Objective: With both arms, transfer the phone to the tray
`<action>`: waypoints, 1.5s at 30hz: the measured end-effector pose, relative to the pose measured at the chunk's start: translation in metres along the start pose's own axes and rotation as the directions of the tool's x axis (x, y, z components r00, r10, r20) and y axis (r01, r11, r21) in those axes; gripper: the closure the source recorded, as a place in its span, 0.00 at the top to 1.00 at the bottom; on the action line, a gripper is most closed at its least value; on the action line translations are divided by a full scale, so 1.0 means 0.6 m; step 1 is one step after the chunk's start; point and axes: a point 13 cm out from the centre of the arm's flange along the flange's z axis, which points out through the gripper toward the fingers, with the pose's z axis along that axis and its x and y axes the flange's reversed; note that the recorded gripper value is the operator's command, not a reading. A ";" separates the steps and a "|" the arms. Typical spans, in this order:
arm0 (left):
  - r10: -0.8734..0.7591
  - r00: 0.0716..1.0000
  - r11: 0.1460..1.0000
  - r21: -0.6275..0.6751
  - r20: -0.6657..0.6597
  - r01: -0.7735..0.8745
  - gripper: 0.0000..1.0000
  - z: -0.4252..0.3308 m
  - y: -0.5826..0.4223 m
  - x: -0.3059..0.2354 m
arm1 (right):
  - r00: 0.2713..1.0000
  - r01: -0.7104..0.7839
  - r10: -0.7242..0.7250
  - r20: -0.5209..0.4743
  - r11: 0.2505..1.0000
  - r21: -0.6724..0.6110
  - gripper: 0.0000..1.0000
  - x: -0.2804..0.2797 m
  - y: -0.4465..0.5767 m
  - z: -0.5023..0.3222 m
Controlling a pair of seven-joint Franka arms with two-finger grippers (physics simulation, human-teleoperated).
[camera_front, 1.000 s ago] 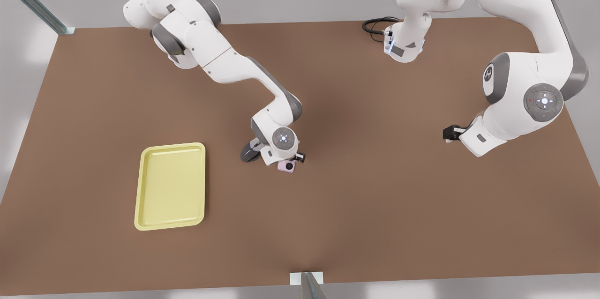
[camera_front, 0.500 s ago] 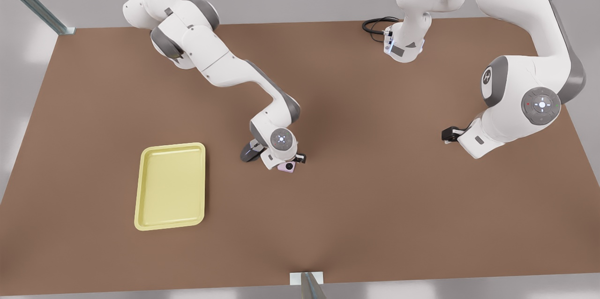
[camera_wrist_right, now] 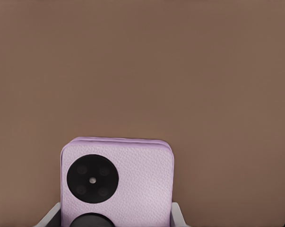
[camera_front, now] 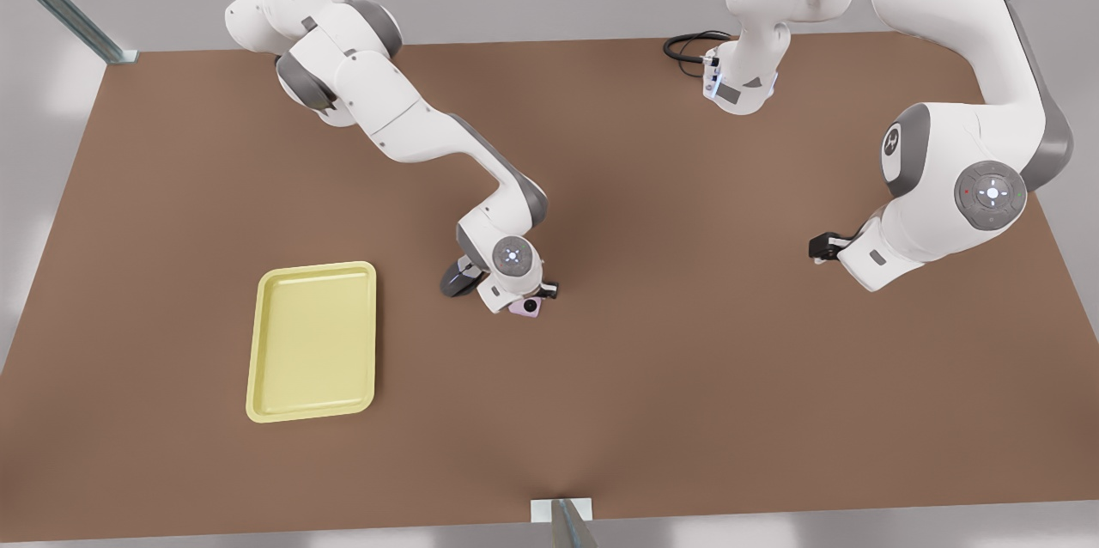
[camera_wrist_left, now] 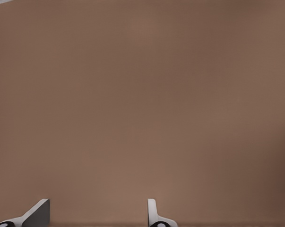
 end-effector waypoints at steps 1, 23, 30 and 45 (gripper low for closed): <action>0.000 1.000 1.000 0.000 0.000 0.000 1.00 0.000 0.000 0.000 | 1.000 0.003 -0.003 0.000 1.000 -0.001 0.75 0.000 0.001 0.000; 0.002 1.000 1.000 0.017 -0.001 -0.002 1.00 0.001 -0.010 -0.001 | 0.975 -0.132 0.140 -0.173 0.990 0.060 0.76 -0.158 -0.800 -0.083; 0.001 1.000 1.000 0.027 0.002 -0.001 1.00 -0.001 -0.015 -0.001 | 0.973 0.098 -0.095 -0.208 0.995 0.000 1.00 -0.183 -0.829 -0.019; 0.004 1.000 1.000 0.024 0.011 -0.004 1.00 -0.011 -0.019 0.002 | 0.912 0.377 -0.388 0.135 0.921 0.100 1.00 -0.243 -0.772 -0.677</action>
